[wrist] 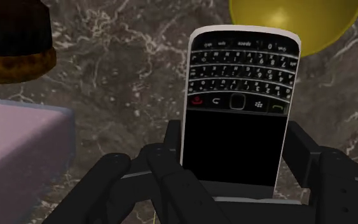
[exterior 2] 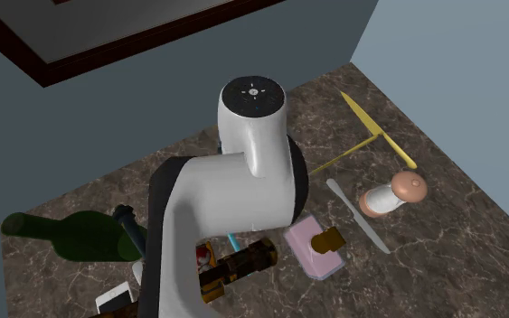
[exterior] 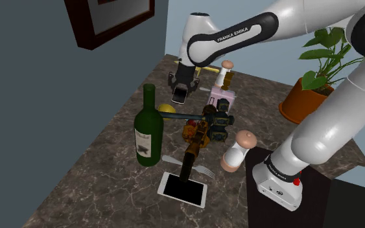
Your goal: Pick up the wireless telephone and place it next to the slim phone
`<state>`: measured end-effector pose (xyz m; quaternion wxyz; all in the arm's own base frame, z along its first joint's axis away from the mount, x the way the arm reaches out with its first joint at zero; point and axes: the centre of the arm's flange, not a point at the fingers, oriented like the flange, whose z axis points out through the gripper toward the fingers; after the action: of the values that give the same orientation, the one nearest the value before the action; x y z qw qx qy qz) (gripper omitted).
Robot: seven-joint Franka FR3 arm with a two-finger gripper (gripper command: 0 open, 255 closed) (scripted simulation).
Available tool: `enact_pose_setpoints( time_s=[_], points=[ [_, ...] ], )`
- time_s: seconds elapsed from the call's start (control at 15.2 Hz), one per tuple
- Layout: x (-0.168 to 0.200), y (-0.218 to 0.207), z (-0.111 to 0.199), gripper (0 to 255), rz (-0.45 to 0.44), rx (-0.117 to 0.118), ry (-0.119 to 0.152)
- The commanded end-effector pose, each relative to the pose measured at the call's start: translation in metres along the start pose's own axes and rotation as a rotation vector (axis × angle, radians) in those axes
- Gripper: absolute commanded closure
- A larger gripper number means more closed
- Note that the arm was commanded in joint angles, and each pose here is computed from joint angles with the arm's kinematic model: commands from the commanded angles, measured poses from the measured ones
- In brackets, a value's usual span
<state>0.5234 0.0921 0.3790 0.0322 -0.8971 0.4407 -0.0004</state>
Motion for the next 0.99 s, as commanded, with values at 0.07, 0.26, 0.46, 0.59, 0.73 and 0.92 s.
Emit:
enact_pose_setpoints(
  time_s=[0.07, 0.26, 0.46, 0.59, 0.73, 0.92],
  points=[
    [-0.038, 0.018, 0.0, 255, 0.001, -0.001, 0.001],
    [-0.073, 0.037, 0.0, 255, 0.001, -0.001, 0.001],
    [-0.108, 0.055, -0.001, 255, 0.001, -0.001, 0.001],
    [-0.132, 0.067, -0.001, 255, 0.001, -0.001, 0.001],
    [-0.155, 0.079, -0.001, 255, 0.001, -0.001, 0.001],
    [-0.19, 0.098, -0.001, 255, 0.001, -0.001, 0.001]
  ],
)
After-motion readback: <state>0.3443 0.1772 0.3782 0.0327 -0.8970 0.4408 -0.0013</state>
